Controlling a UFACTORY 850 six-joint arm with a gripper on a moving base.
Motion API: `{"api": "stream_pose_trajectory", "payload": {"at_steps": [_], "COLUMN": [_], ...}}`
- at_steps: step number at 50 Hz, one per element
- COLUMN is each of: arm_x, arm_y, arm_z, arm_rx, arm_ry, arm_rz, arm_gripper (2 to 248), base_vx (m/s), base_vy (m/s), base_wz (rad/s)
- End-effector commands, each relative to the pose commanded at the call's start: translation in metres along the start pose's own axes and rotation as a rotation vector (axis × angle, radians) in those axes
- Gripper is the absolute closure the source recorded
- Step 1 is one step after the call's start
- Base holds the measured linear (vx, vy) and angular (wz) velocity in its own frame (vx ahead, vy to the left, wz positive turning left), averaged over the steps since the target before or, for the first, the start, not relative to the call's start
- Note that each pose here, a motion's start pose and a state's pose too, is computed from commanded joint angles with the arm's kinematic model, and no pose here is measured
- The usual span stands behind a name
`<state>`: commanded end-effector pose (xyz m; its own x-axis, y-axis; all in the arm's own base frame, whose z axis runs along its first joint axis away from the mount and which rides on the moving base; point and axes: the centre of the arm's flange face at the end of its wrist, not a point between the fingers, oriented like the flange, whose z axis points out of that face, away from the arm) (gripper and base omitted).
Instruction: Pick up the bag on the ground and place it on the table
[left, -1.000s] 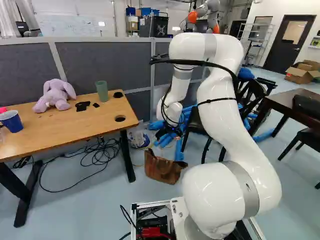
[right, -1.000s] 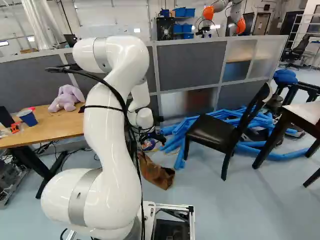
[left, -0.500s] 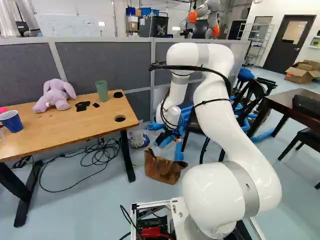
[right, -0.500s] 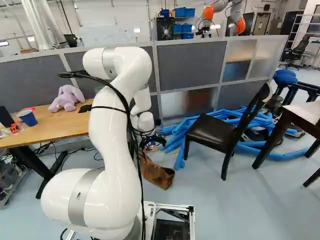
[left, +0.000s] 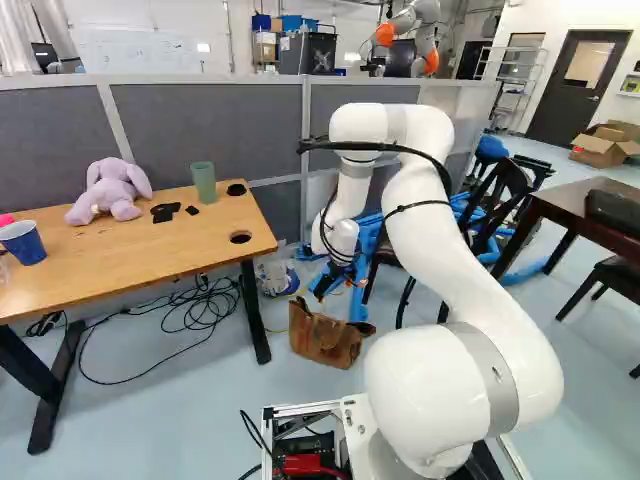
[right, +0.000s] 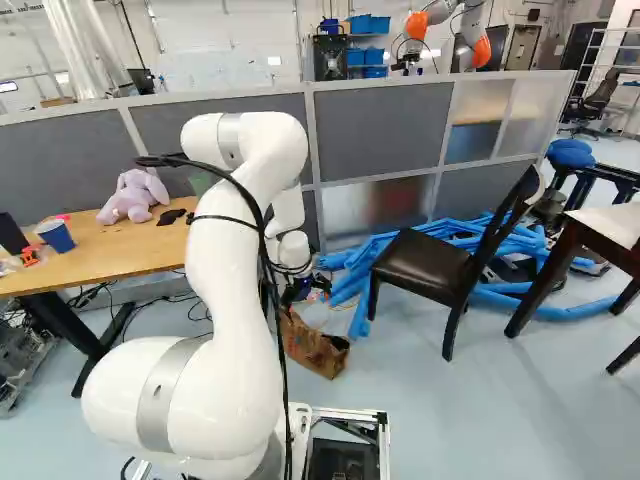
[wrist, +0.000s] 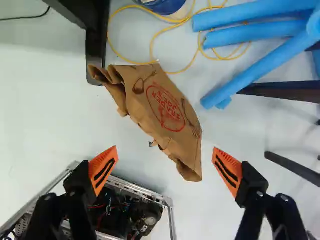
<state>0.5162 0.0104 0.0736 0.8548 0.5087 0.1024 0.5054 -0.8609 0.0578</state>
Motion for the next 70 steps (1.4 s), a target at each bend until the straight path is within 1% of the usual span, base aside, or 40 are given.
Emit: {"api": "stream_pose_trajectory", "payload": {"at_steps": [34, 43, 70], "arm_x": [0.001, 0.001, 0.000], "arm_y": [0.001, 0.001, 0.000], "arm_z": [0.052, 0.066, 0.107], "arm_rx": [0.023, 0.028, 0.041], "arm_ry": [-0.028, -0.033, -0.049], "arm_rz": [-0.351, -0.375, -0.377], "arm_gripper": [3, 3, 3], "base_vx": [0.000, 0.000, 0.000], "base_vy": [0.000, 0.000, 0.000], "base_wz": [0.000, 0.000, 0.000]}}
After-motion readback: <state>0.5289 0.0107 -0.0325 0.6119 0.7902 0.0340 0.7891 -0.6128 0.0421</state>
